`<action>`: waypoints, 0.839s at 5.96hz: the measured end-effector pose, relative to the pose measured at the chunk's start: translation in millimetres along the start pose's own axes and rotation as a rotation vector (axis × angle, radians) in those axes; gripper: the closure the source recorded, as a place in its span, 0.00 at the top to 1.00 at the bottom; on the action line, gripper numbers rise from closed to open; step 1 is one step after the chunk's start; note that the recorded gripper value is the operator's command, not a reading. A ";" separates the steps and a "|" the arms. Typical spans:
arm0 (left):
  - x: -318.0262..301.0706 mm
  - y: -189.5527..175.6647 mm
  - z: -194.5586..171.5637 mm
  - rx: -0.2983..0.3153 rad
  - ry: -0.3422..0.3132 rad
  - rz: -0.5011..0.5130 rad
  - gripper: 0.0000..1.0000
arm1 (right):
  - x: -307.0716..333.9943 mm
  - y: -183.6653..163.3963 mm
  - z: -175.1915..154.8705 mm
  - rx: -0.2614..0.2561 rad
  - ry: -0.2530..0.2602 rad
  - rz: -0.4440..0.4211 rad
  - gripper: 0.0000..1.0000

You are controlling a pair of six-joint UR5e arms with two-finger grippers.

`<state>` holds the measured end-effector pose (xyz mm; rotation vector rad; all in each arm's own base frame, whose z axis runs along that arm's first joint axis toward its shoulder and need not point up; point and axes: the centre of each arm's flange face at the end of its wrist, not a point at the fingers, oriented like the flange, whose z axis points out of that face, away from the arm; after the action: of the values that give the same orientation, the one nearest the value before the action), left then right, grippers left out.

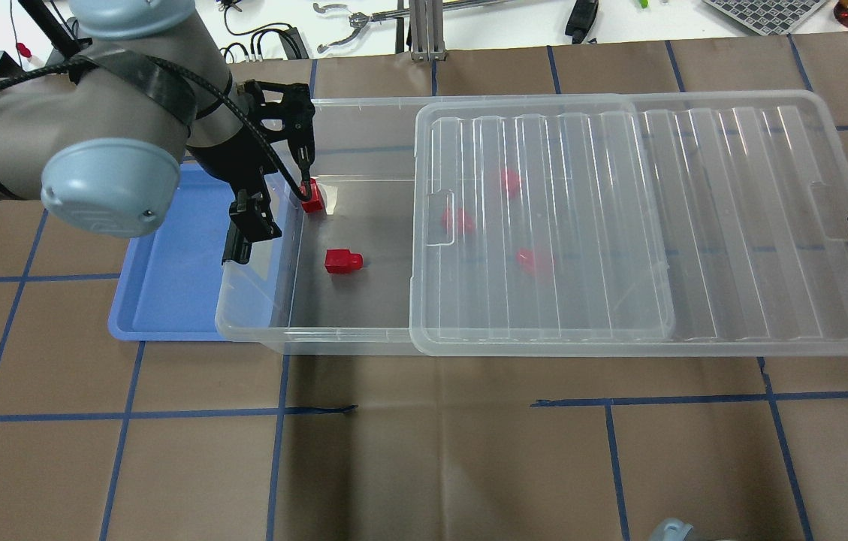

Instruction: Place red block in blue tray from box

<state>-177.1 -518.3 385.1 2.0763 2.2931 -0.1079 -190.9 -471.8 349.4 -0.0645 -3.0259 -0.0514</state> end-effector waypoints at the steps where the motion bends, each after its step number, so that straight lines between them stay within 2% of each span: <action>1: -3.2 -5.1 21.8 0.002 -0.006 0.032 0.98 | 0.4 0.2 -0.3 0.001 -0.001 0.002 1.00; 5: -16.1 -33.9 123.8 -0.010 0.102 0.076 0.98 | -1.6 4.3 -1.1 -0.009 -0.006 0.015 1.00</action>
<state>-210.8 -547.8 263.7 2.2102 2.2606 0.0117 -189.0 -467.7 350.4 -0.0890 -3.0307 -0.0638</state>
